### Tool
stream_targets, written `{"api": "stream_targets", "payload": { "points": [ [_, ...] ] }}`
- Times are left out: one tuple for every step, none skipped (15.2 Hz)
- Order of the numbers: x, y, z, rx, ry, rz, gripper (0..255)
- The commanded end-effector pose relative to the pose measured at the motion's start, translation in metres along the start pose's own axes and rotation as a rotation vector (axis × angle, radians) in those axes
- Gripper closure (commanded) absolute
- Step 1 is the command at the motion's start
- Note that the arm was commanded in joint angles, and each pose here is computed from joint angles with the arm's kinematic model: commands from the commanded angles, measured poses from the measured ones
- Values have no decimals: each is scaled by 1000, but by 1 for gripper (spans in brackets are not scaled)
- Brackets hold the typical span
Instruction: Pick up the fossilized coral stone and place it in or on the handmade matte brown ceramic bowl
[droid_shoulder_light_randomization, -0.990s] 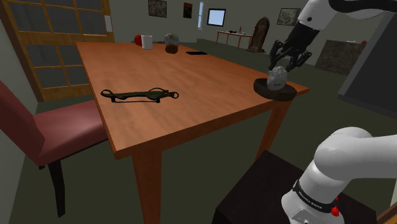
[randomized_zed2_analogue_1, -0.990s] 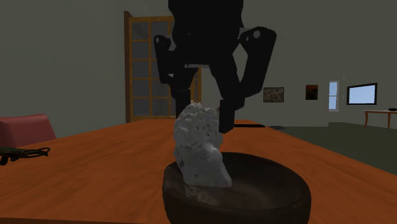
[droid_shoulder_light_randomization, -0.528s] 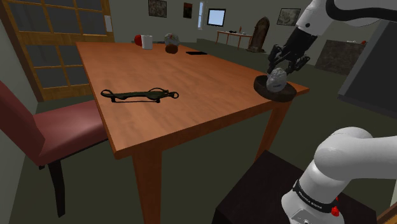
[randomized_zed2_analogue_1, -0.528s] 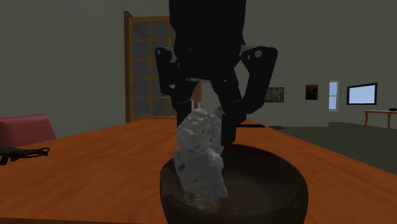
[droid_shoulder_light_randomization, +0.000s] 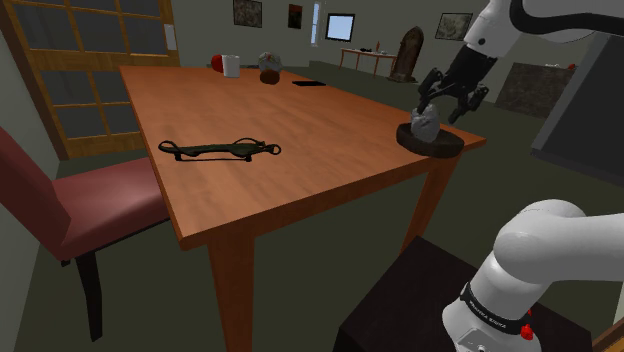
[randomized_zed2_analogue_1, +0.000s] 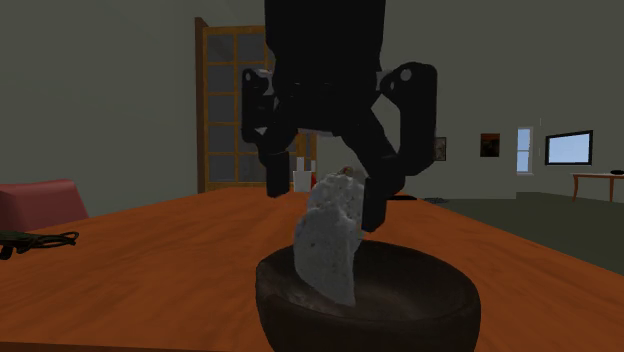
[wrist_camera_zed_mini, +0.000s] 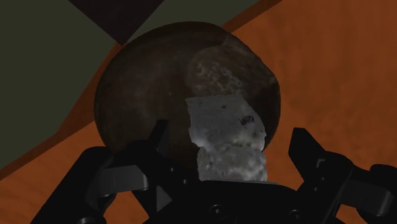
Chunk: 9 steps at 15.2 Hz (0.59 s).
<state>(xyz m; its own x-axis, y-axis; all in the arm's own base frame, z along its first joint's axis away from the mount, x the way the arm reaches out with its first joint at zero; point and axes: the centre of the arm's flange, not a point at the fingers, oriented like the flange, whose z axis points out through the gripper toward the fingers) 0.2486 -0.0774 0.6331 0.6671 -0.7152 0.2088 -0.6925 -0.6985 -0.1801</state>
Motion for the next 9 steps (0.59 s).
{"api": "stream_targets", "payload": {
  "points": [
    [0,0,0,0,-1,0,0],
    [-1,0,1,0,-1,0,0],
    [-1,0,-12,0,-1,0,0],
    [-1,0,-26,0,-1,0,0],
    [-1,0,-39,0,-1,0,0],
    [-1,0,-49,0,-1,0,0],
    [-1,0,-49,0,-1,0,0],
    [-1,0,-49,0,-1,0,0],
    [-1,0,-49,0,-1,0,0]
  ]
}}
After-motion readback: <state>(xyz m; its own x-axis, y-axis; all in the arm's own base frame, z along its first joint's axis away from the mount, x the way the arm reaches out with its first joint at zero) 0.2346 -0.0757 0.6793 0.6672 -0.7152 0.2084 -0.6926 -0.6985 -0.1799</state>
